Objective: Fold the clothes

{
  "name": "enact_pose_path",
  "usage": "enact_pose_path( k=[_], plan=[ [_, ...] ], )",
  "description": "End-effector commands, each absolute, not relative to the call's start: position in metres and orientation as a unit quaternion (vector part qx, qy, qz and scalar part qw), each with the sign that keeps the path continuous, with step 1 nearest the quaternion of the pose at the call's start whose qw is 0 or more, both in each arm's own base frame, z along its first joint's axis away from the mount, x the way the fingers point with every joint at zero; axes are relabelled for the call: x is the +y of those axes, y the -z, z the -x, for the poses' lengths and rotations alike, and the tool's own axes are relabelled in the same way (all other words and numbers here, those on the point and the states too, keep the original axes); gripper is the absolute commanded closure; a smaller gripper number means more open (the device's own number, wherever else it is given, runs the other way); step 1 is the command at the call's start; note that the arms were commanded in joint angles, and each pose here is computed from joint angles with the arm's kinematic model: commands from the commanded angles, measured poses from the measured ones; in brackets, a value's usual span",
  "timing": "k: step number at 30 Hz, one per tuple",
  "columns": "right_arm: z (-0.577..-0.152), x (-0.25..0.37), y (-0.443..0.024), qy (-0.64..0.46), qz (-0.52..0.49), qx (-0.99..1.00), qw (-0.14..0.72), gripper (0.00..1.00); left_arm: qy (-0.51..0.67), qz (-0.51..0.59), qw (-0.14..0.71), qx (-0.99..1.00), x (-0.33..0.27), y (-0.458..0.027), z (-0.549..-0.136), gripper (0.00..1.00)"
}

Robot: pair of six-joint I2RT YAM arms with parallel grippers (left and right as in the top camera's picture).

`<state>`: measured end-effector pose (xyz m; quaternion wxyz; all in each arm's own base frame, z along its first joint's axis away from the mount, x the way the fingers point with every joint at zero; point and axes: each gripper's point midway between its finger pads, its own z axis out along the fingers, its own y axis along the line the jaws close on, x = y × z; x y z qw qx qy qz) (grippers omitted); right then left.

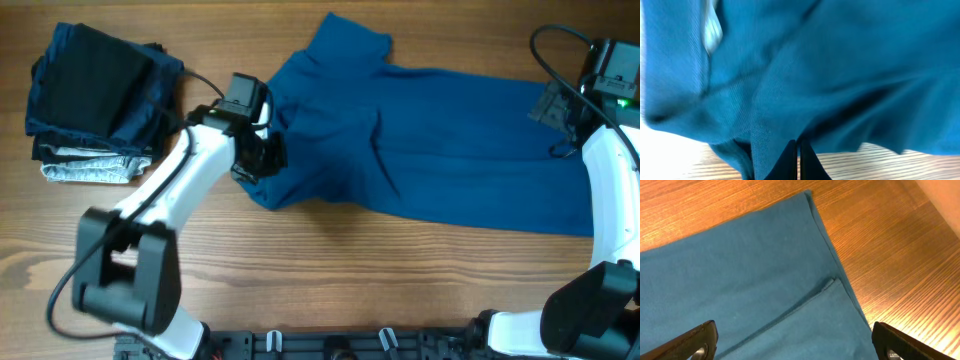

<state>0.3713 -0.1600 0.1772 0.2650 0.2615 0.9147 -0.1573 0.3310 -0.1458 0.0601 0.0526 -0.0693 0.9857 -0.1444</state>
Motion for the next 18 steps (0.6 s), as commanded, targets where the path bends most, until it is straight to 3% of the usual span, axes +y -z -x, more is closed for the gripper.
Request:
enact_pose_path(
  k=[1,7,11,18],
  plan=[
    [-0.371,-0.160,-0.183,0.156,-0.270,0.910,0.274,0.00,0.108,0.092,-0.034,0.989,-0.148,-0.013,-0.305,0.96],
    [-0.371,-0.160,-0.183,0.156,-0.270,0.910,0.274,0.00,0.060,0.097,-0.099,0.988,-0.136,0.024,-0.283,0.96],
    [-0.371,-0.160,-0.183,0.156,-0.270,0.910,0.274,0.00,-0.095,0.131,-0.115,0.980,-0.079,0.018,-0.262,0.96],
    [-0.371,-0.160,-0.183,0.156,-0.270,0.910,0.274,0.00,-0.106,0.132,-0.137,0.976,-0.074,0.014,-0.251,0.96]
  ],
)
